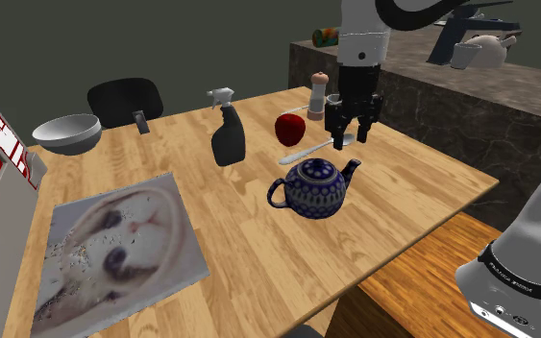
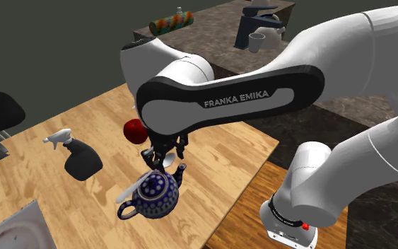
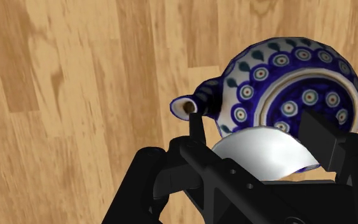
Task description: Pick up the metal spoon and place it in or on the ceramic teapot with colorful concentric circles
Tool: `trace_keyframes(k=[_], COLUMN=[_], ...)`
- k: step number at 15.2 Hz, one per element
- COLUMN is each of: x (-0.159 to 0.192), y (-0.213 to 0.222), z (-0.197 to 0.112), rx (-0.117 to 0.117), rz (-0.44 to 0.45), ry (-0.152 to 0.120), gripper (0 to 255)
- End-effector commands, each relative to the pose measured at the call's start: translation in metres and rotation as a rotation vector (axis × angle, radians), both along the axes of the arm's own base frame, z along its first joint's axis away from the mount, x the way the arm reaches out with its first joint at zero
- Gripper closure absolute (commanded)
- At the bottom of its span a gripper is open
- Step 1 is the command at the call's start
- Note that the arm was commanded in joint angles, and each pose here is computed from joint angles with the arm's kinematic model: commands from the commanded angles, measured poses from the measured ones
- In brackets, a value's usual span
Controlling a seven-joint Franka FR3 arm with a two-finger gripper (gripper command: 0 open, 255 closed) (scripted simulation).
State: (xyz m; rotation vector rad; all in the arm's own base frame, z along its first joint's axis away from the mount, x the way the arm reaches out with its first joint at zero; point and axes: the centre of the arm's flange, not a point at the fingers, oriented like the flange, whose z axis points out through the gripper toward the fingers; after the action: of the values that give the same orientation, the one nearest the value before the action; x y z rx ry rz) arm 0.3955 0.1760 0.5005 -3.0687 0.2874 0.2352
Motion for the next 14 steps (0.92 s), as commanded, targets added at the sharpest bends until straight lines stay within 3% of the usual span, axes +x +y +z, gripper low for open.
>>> trace_keyframes(k=[1, 10, 11, 14], x=[0.0012, 0.0012, 0.0012, 0.0012], y=[-0.0002, -0.0002, -0.0002, -0.0002], z=[-0.0112, -0.0163, -0.0163, -0.0163], rx=[0.000, 0.000, 0.000, 0.000], rz=[0.000, 0.000, 0.000, 0.000], ry=[0.000, 0.000, 0.000, 0.000], gripper=[255, 255, 0, 0])
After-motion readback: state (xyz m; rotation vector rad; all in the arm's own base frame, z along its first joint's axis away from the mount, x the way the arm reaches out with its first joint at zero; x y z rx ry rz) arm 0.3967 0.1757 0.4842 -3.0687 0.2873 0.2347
